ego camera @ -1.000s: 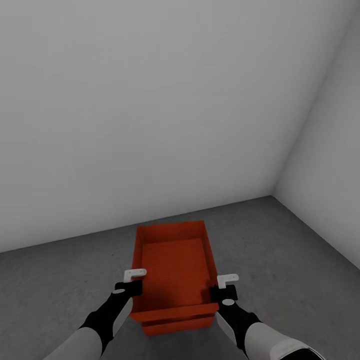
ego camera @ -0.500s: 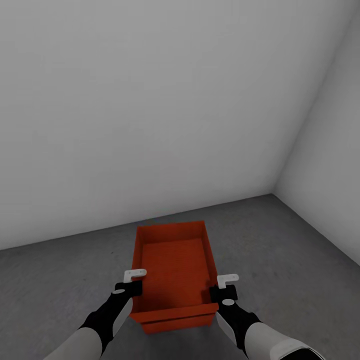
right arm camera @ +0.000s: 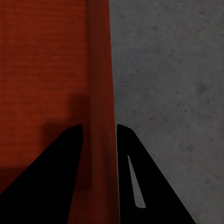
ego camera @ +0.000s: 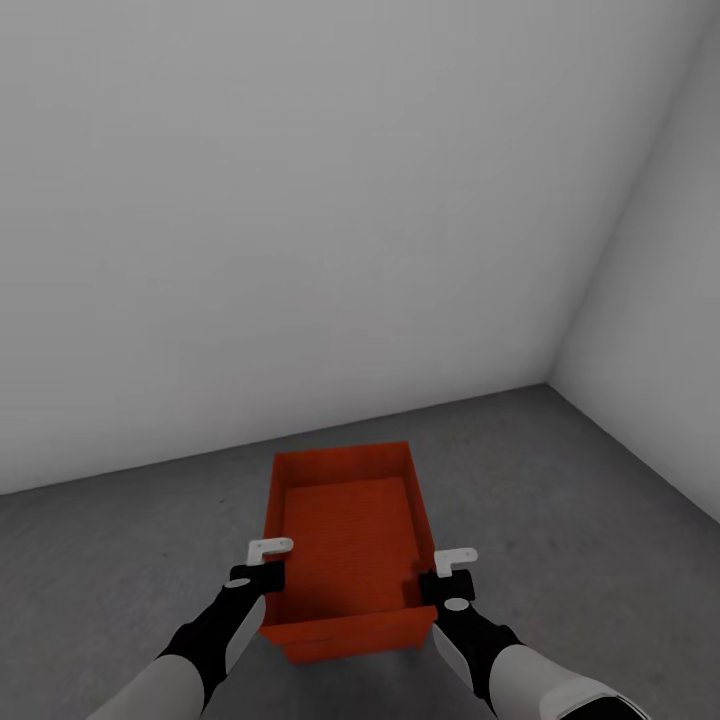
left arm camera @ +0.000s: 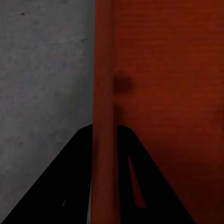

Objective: Move the two storage containers from the living room to the garage. In the garage, place one container on the floor and stack the other container on top of it (either order is fine).

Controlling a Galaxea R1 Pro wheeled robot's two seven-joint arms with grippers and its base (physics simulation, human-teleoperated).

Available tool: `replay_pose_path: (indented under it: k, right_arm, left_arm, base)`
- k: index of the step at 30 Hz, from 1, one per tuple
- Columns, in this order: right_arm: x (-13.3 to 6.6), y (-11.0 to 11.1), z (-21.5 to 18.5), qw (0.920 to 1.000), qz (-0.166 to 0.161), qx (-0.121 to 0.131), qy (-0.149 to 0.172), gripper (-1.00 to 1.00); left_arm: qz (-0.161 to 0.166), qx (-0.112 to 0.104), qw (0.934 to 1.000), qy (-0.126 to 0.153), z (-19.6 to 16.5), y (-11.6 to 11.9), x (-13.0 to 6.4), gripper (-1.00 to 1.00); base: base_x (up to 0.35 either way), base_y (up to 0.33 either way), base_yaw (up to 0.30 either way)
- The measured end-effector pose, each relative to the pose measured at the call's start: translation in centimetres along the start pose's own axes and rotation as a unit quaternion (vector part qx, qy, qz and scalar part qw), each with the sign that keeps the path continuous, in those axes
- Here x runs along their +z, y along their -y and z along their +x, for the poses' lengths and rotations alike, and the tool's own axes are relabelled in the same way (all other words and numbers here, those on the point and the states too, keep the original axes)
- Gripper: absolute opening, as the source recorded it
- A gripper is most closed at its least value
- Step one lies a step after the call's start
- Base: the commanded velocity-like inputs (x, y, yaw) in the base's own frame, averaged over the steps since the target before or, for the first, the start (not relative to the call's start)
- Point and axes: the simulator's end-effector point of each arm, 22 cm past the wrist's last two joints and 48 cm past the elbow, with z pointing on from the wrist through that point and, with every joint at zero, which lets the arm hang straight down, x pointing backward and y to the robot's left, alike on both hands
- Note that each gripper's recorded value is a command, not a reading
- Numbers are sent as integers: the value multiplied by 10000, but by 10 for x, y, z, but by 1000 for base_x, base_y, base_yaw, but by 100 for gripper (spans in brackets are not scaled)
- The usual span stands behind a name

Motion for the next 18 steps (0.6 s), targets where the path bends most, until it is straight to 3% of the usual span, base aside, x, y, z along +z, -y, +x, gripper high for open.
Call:
replay_pose_path:
  k: [18]
  right_arm:
    - [24, -6, 28, 10000, -18, 15, -1, -100]
  left_arm:
    - [-15, 18, 10000, 7, 25, 1, 25, -100]
  base:
    - [0, 0, 0]
